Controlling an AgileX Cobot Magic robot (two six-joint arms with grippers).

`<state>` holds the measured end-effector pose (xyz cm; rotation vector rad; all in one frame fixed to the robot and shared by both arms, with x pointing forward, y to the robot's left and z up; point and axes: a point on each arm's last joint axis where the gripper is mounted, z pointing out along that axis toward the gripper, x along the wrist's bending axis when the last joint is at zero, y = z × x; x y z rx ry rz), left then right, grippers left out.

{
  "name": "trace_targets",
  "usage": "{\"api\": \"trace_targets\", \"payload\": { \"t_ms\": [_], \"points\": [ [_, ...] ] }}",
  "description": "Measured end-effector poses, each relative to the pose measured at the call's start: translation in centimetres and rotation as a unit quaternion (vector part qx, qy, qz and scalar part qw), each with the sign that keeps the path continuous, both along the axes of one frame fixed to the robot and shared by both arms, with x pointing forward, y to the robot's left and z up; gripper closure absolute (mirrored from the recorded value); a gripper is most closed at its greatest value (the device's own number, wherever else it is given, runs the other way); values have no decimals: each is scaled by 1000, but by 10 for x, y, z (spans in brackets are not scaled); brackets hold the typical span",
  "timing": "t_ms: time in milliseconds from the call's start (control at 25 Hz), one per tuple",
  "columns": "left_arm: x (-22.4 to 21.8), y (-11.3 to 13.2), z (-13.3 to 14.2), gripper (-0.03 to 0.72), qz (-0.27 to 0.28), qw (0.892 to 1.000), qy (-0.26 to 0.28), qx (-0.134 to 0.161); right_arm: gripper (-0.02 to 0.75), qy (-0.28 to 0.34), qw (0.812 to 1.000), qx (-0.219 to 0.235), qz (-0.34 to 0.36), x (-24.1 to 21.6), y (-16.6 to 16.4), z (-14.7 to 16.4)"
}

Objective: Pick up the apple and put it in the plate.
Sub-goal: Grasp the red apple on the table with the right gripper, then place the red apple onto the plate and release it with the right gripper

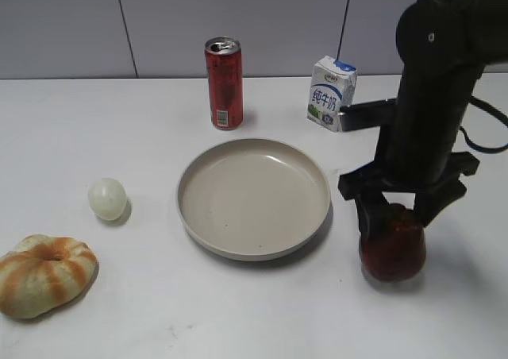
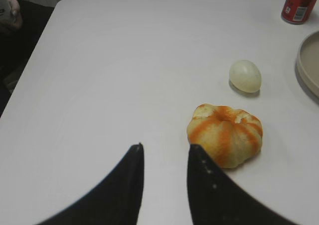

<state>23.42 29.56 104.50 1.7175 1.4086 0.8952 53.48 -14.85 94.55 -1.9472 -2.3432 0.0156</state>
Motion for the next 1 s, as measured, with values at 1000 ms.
{"api": "trace_targets", "payload": {
  "t_ms": [1000],
  "points": [
    [0,0,0,452,0,1000,0,0,174,-82,988,40,125,73,136,22]
  ]
}}
